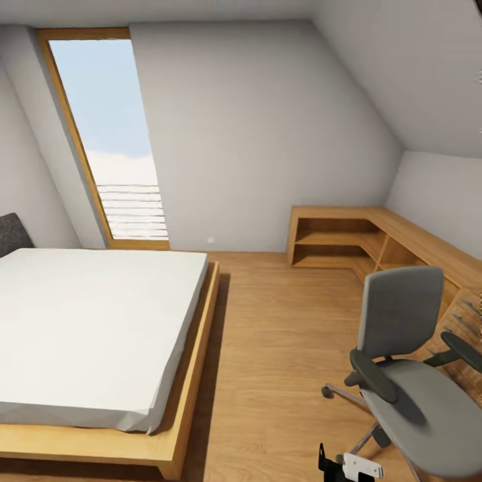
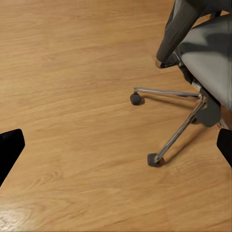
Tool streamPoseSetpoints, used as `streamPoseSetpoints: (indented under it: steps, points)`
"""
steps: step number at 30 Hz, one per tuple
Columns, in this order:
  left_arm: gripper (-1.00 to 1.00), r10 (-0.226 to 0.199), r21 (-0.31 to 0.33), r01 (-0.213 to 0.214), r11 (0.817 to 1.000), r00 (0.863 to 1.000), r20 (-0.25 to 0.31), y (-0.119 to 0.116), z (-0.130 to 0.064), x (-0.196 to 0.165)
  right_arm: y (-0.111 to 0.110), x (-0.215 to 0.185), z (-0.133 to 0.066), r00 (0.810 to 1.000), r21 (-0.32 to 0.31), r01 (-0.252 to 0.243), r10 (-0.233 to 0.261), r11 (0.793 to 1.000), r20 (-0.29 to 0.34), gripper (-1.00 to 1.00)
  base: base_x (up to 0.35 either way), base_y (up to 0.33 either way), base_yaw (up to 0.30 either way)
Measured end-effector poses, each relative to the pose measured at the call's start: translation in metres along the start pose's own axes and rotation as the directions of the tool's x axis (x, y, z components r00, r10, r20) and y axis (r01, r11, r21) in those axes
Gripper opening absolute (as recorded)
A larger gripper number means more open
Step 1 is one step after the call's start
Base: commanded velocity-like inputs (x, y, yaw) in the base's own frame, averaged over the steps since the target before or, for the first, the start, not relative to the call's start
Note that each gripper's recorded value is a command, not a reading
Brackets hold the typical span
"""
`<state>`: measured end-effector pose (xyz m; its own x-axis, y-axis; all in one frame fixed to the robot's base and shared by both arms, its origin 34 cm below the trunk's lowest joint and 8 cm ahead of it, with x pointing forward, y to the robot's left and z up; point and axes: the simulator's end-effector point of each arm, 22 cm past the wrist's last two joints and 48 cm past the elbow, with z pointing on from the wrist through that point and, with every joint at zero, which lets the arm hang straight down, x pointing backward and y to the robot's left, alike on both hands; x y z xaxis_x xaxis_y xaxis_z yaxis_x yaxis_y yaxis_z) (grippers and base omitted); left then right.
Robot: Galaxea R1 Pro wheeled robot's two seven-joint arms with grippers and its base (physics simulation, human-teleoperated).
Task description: In the bedroom, organize the workspace by keeping the computer under the desk, ensuring the monitor is on the desk, placing the keyboard on the desk next to the monitor, placing the mouse on the desk next to the keyboard, moving the folder from the swivel chair onto the desk next to the mouse, stacking the notebook on top of the folder with the pen on top of the notebook, and positioning the swivel chair next to the desk.
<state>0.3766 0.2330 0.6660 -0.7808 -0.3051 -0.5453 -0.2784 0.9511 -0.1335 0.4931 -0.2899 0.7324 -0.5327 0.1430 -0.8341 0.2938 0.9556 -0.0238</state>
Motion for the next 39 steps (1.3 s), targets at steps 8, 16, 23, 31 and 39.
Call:
streamPoseSetpoints:
  steps: [8, 16, 23, 31, 39]
  points:
    - [1.00, 0.010, -0.026, -0.010, 1.000, 1.000, -0.015, 0.020, -0.002, 0.006, 0.001, -0.005, 0.000, 1.000, -0.002, -0.003, 0.003, 1.000, 0.011, 1.00, 0.000, 0.000, -0.190]
    - [1.00, 0.017, -0.028, -0.018, 0.999, 1.000, -0.015, 0.024, -0.002, 0.006, 0.003, -0.007, -0.001, 1.000, -0.006, -0.004, 0.004, 1.000, 0.015, 1.00, 0.172, -0.057, -0.229]
    - [1.00, 0.019, -0.031, -0.019, 0.999, 1.000, -0.022, 0.025, -0.003, 0.009, 0.005, -0.005, -0.001, 1.000, -0.009, -0.004, 0.004, 1.000, 0.009, 1.00, 0.318, -0.013, -0.062]
    - [1.00, 0.018, -0.032, -0.019, 0.999, 0.999, -0.029, 0.026, -0.003, 0.013, 0.005, -0.005, -0.001, 1.000, -0.013, 0.002, -0.002, 1.000, 0.009, 1.00, 0.327, -0.001, -0.005]
    - [1.00, 0.017, -0.031, -0.018, 0.999, 0.999, -0.029, 0.025, -0.004, 0.013, 0.003, -0.005, 0.000, 1.000, -0.014, 0.006, -0.006, 1.000, 0.009, 1.00, 0.289, 0.000, 0.000]
